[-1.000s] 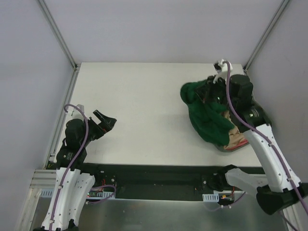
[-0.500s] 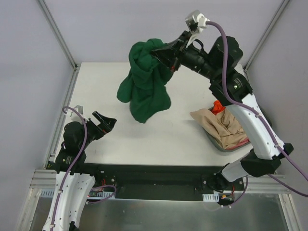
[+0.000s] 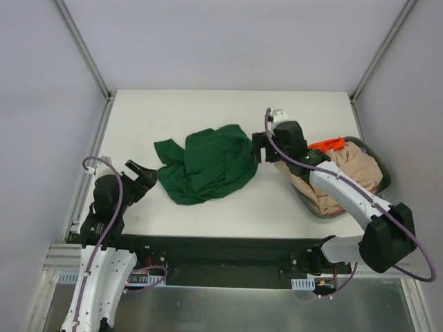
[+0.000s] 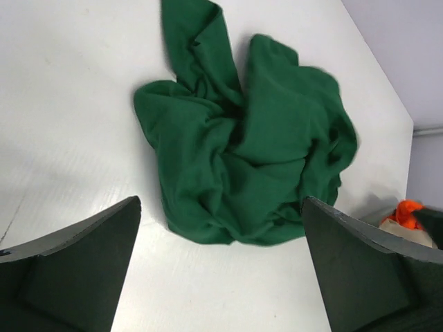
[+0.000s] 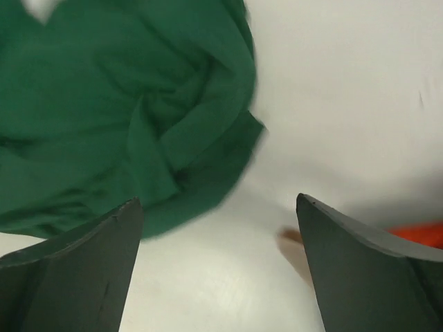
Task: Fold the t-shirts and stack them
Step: Move the tshirt to the center of the board
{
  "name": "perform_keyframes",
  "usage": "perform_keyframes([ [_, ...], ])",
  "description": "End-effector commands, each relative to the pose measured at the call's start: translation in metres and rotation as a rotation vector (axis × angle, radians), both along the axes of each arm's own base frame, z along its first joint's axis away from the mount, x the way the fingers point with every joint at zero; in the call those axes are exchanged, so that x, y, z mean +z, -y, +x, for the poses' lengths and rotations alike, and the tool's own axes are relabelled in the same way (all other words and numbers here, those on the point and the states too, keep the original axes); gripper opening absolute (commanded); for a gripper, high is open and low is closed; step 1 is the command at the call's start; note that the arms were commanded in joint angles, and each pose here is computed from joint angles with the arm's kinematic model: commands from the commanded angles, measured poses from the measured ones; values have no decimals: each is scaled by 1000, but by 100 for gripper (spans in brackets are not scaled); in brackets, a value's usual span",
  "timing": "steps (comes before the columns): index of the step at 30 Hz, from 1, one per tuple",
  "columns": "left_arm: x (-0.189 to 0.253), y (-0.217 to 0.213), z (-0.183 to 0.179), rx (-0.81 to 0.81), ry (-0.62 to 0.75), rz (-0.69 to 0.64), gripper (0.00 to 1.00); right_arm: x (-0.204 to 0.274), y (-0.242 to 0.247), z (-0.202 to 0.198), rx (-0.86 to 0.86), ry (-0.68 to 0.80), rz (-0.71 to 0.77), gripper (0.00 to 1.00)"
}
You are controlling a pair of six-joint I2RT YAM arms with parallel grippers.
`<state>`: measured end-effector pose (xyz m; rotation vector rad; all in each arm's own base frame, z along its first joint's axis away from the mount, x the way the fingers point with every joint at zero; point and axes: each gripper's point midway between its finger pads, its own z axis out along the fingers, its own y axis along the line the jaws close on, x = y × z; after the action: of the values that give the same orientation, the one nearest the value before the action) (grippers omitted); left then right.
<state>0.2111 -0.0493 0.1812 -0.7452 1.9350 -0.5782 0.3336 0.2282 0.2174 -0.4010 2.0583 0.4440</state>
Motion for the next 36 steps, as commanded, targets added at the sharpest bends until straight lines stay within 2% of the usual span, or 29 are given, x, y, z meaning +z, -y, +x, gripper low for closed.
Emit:
perform_keyframes([
  [1, -16, -12, 5, 88, -81, 3, 99, -12, 41, 2, -153, -2, -47, 97],
  [3, -25, -12, 8, 93, -139, 13, 99, -11, 38, -6, -99, -2, -53, 99],
  [4, -32, -13, 10, 99, -173, 17, 99, -10, 39, -8, -94, 4, -57, 96],
  [8, -56, -10, 18, 106, -315, 6, 99, -15, 26, -15, 12, 16, -93, 96],
  [12, -71, -6, 32, 78, -415, 23, 98, -30, 0, -19, 134, 11, -142, 96],
  [18, -89, -4, 56, 99, -511, 15, 89, -27, -65, 4, 236, -47, -102, 96],
  [22, -104, 9, 69, 52, -569, -25, 83, -59, -112, 13, 237, -112, -132, 99],
  [29, -128, 23, 74, -28, -653, -55, 76, -90, -178, 45, 116, -94, -283, 99],
  [31, -135, 25, 74, -39, -673, -60, 73, -101, -191, 52, 71, -92, -303, 96],
  [33, -142, 28, 73, -57, -695, -67, 67, -115, -197, 57, 19, -103, -320, 96],
  [35, -146, 31, 73, -74, -710, -72, 57, -123, -198, 66, -30, -106, -330, 93],
  [36, -149, 32, 73, -80, -719, -73, 44, -127, -198, 70, -49, -99, -343, 90],
])
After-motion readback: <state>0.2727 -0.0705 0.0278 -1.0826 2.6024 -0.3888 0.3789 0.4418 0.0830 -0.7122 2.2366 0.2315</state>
